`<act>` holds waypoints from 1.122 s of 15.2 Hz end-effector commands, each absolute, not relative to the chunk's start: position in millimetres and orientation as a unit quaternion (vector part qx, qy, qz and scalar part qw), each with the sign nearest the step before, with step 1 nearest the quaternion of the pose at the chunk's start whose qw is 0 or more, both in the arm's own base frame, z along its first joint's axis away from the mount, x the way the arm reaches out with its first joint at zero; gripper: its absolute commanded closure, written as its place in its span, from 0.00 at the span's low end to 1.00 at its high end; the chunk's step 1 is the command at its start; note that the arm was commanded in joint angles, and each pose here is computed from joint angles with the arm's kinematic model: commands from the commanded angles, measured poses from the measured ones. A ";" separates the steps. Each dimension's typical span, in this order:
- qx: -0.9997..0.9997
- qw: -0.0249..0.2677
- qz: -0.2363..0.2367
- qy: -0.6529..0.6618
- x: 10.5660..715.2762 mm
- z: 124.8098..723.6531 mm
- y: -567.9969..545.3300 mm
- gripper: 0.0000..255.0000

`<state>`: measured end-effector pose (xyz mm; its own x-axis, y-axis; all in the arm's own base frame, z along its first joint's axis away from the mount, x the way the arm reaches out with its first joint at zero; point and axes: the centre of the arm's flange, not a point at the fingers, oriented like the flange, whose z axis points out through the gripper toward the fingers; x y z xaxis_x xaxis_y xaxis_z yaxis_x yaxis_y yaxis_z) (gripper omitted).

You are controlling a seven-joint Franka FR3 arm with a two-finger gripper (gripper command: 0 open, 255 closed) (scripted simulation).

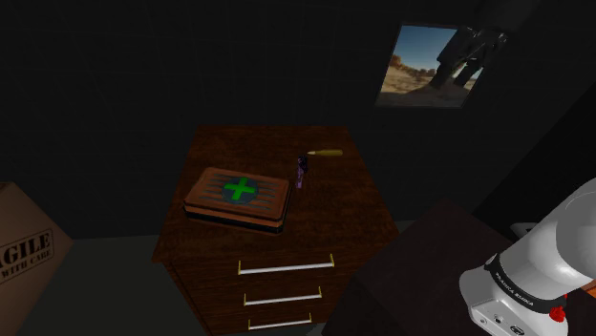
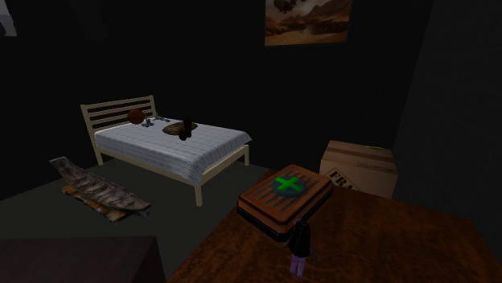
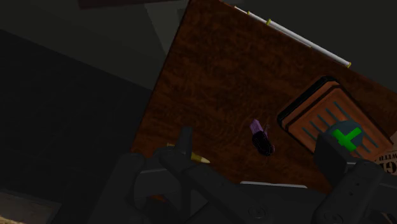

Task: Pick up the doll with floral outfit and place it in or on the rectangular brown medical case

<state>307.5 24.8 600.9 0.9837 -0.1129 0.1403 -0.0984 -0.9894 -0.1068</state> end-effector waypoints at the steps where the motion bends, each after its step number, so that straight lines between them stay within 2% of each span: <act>1: -0.995 0.050 -0.073 0.053 307.5 600.9 24.8 0.00; 17: -0.995 0.019 -0.085 0.054 433.1 447.3 101.0 0.00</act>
